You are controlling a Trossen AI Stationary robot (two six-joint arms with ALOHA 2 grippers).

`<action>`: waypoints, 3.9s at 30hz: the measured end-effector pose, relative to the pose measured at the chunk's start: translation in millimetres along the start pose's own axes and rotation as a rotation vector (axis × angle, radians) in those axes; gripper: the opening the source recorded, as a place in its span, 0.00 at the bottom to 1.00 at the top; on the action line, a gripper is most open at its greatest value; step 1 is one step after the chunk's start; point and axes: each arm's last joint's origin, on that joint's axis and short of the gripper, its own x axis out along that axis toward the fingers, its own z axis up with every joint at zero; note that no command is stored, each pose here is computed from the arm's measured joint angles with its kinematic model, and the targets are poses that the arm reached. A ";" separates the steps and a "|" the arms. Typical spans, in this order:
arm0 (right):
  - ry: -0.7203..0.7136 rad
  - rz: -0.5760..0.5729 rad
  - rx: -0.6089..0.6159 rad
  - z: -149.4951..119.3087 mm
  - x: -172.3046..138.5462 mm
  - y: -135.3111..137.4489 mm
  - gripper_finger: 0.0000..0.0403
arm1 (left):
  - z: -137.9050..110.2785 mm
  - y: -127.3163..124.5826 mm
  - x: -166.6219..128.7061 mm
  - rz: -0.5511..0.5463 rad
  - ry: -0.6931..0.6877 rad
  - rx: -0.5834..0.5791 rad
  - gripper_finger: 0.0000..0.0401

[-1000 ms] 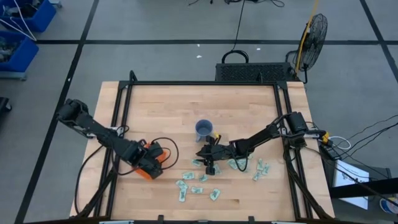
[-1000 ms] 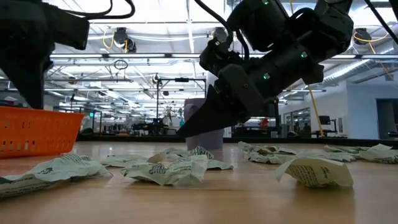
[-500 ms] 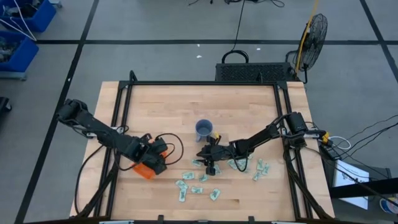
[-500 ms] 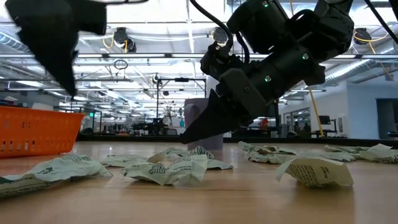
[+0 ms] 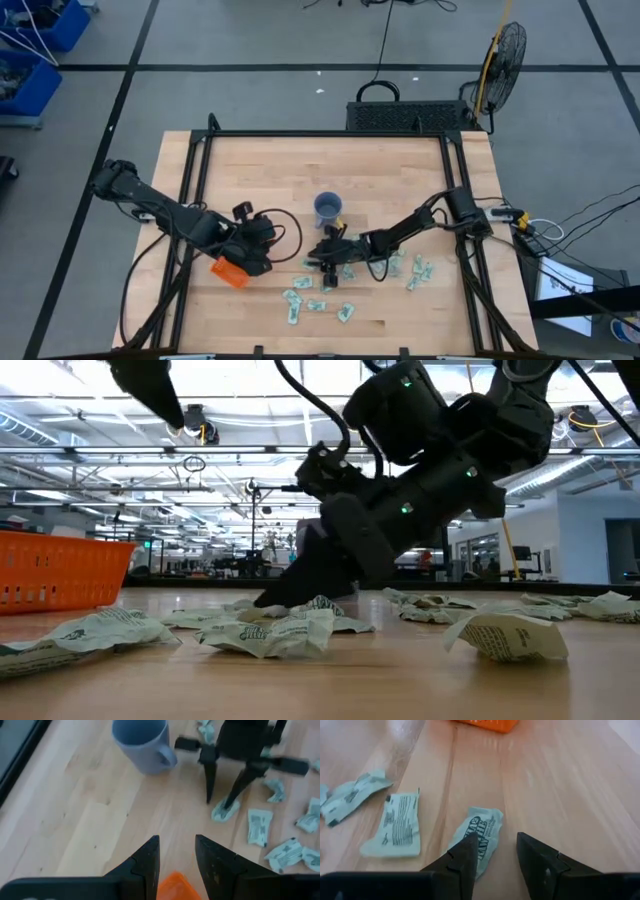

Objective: Pick and place Stevia / Truvia into bins
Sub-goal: Put the green stevia packet into the orange basket

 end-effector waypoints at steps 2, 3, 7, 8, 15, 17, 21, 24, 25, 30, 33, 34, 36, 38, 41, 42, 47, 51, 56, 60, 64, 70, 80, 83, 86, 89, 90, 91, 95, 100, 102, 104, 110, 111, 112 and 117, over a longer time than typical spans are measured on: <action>0.014 -0.006 -0.023 -1.2 0.3 0.1 0.30 | 1.9 -0.1 -2.0 -0.004 -0.006 0.000 0.33; 0.017 -0.011 -0.026 -1.5 0.4 -0.6 0.27 | 2.2 -0.3 -2.4 -0.006 -0.007 0.001 0.33; 0.003 -0.002 -0.043 -0.6 0.8 -0.5 0.10 | 0.6 0.3 -2.6 0.002 0.005 0.025 0.33; -0.004 0.004 -0.062 -0.1 0.8 -0.1 0.06 | 0.4 0.5 -2.6 0.005 0.007 0.037 0.33; -0.209 0.022 -0.196 35.0 -2.3 8.4 0.00 | -1.3 6.2 -6.0 0.059 -0.004 0.118 0.33; -0.312 0.022 -0.213 64.6 -3.6 13.1 0.00 | -1.4 11.0 -10.4 0.067 -0.011 0.141 0.33; -0.386 0.003 -0.278 104.8 5.1 18.3 0.00 | -2.1 23.6 -24.4 0.106 -0.065 0.136 0.33; -0.429 -0.008 -0.270 126.6 14.2 17.4 0.00 | -2.9 35.7 -38.2 0.136 -0.126 0.116 0.33; -0.450 -0.013 -0.252 132.9 16.5 15.4 0.00 | -2.9 39.5 -42.8 0.143 -0.151 0.105 0.33; -0.447 -0.045 -0.187 136.3 52.0 -2.2 0.00 | -4.0 62.8 -67.1 0.210 -0.295 0.031 0.33; -0.429 -0.057 -0.161 133.9 73.9 -8.9 0.00 | -5.9 74.1 -78.4 0.228 -0.356 -0.023 0.33; -0.437 -0.059 -0.155 136.9 78.7 -9.6 0.00 | -6.7 76.7 -81.0 0.226 -0.366 -0.035 0.33; -0.436 -0.064 -0.158 141.4 85.7 -11.0 0.00 | -8.0 80.4 -84.9 0.214 -0.376 -0.049 0.33; -0.405 -0.068 -0.181 137.5 92.6 -10.6 0.00 | -8.9 82.1 -87.0 0.196 -0.377 -0.066 0.33; -0.358 -0.073 -0.240 129.4 97.2 -8.9 0.02 | -9.3 82.5 -87.1 0.194 -0.375 -0.075 0.33; -0.354 -0.073 -0.255 129.6 96.5 -7.4 0.03 | -9.2 81.9 -86.7 0.194 -0.374 -0.071 0.33; -0.367 -0.071 -0.251 135.0 93.0 -6.2 0.13 | -8.3 79.0 -83.9 0.198 -0.364 -0.064 0.33; -0.344 -0.074 -0.255 130.5 95.6 -7.5 0.22 | -8.0 76.7 -82.0 0.177 -0.346 -0.063 0.33; -0.344 -0.073 -0.297 150.2 75.9 -2.4 0.30 | -8.6 74.9 -81.5 0.113 -0.315 -0.103 0.33; -0.251 -0.058 -0.352 165.5 44.2 4.2 0.32 | -9.5 70.0 -78.5 0.026 -0.248 -0.123 0.33; -0.208 -0.044 -0.383 175.4 3.2 6.9 0.32 | -7.5 53.8 -69.3 -0.029 -0.198 -0.110 0.33; -0.122 -0.016 -0.380 155.1 -62.0 5.1 0.32 | -3.2 -0.6 -36.7 -0.151 -0.106 -0.038 0.33; -0.262 0.040 -0.271 88.7 -166.0 -6.3 0.30 | -14.3 -93.1 31.6 -0.330 -0.028 0.076 0.33; -0.403 0.041 -0.248 75.2 -186.0 -13.5 0.30 | -21.7 -108.0 58.2 -0.298 0.005 0.089 0.33; -0.528 0.030 -0.222 66.4 -201.7 -21.6 0.30 | -29.7 -116.6 84.2 -0.292 0.088 0.088 0.33; -0.633 0.010 -0.215 64.1 -214.7 -28.2 0.30 | -35.0 -119.9 100.8 -0.347 0.212 0.048 0.33; -0.658 0.001 -0.221 64.3 -218.1 -30.0 0.30 | -36.4 -120.5 103.6 -0.358 0.241 0.032 0.33; -0.678 -0.007 -0.224 65.4 -220.7 -31.3 0.30 | -37.7 -121.4 105.8 -0.364 0.259 0.024 0.33; -0.733 -0.028 -0.213 70.9 -227.7 -36.1 0.30 | -42.5 -124.0 113.4 -0.332 0.252 0.070 0.33; -0.729 -0.038 -0.211 71.0 -227.0 -39.0 0.30 | -47.4 -124.1 125.7 -0.279 0.257 0.110 0.33; -0.703 -0.032 -0.211 69.1 -225.4 -38.8 0.30 | -48.2 -124.2 129.4 -0.270 0.259 0.114 0.33; -0.682 -0.031 -0.216 67.5 -224.0 -38.7 0.30 | -49.5 -124.5 131.4 -0.265 0.265 0.120 0.33; -0.674 -0.009 -0.160 66.8 -223.5 -38.4 0.30 | -50.8 -125.3 133.7 -0.289 0.301 0.131 0.24; -0.675 -0.008 -0.157 66.8 -223.6 -38.4 0.30 | -50.4 -125.3 132.9 -0.295 0.302 0.130 0.20; -0.673 -0.008 -0.157 66.7 -223.5 -38.4 0.30 | -49.8 -125.2 131.5 -0.302 0.302 0.132 0.16; -0.631 -0.003 -0.150 63.4 -221.1 -38.4 0.30 | -45.2 -121.5 121.5 -0.311 0.277 0.145 0.03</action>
